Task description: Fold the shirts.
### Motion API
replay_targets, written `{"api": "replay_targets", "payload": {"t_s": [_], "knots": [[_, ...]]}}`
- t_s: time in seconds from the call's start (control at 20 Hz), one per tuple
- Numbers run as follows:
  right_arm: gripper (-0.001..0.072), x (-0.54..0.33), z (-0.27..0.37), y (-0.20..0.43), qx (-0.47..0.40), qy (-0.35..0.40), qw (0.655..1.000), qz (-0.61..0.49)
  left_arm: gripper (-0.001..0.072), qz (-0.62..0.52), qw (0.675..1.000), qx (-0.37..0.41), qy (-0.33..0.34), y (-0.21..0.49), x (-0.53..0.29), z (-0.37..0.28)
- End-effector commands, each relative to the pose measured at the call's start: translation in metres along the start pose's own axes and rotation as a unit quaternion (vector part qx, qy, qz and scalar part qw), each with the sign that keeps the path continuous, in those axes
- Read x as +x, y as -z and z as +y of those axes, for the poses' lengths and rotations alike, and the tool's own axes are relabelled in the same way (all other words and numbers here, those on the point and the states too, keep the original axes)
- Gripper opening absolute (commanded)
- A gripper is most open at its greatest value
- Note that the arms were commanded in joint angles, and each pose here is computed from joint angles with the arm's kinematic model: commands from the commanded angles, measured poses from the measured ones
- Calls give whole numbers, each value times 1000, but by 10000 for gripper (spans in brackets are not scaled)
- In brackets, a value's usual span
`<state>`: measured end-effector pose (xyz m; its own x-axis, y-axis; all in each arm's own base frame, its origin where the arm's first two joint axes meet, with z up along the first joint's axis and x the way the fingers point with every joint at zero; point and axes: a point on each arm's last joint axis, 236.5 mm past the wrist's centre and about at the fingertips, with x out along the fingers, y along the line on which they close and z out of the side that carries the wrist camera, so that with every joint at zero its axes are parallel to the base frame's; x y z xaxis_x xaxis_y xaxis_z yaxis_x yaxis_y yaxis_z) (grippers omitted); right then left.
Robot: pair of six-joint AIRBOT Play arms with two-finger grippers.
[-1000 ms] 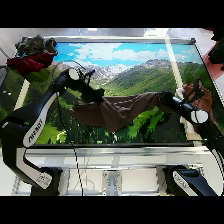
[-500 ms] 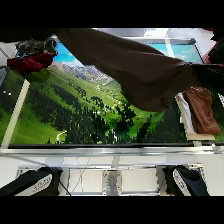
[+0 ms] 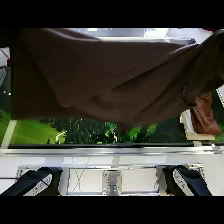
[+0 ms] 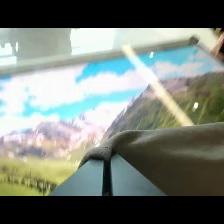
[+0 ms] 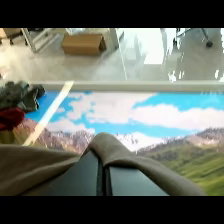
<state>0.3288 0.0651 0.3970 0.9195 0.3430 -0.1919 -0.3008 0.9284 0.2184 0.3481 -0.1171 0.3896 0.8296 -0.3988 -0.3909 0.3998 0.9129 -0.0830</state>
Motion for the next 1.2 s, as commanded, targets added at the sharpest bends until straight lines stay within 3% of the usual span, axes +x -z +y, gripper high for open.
{"api": "replay_targets", "payload": {"t_s": [0.0, 0.15, 0.25, 0.35, 0.4, 0.45, 0.5, 0.75, 0.9, 0.95, 1.0, 1.15], "knots": [[27, 96, -39, 57, 42, -24, 993, 103, 3, 158, 985, -39, -54, 95, 84, 49], [27, 205, -82, 159, 88, -19, 974, 207, 3, 264, 949, -63, -161, 199, 163, 121], [28, 265, -101, 227, 116, -6, 963, 242, 3, 274, 930, -72, -233, 240, 205, 170], [31, 311, -115, 272, 135, 18, 963, 233, 6, 238, 930, -129, -247, 260, 249, 194], [68, 329, -115, 282, 150, 26, 964, 217, 113, 220, 933, -158, -238, 266, 268, 198], [257, 339, -115, 282, 160, 31, 967, 197, 428, 204, 937, -170, -229, 265, 278, 199], [391, 344, -117, 274, 160, 38, 971, 174, 666, 172, 944, -172, -223, 251, 285, 202], [390, 301, -117, 197, 111, 23, 981, 161, 665, -5, 969, -132, -209, 91, 249, 200], [391, 218, -158, 175, 93, 90, 967, 218, 640, -99, 966, -48, -234, -1, 170, 191], [396, 185, -170, 181, 103, 110, 957, 247, 640, -105, 962, -21, -251, -15, 141, 189], [447, 157, -175, 197, 121, 120, 945, 280, 638, -94, 960, -14, -262, -16, 120, 189], [455, 96, -176, 276, 206, 134, 898, 366, 623, -1, 955, -31, -297, 25, 86, 202]]}}
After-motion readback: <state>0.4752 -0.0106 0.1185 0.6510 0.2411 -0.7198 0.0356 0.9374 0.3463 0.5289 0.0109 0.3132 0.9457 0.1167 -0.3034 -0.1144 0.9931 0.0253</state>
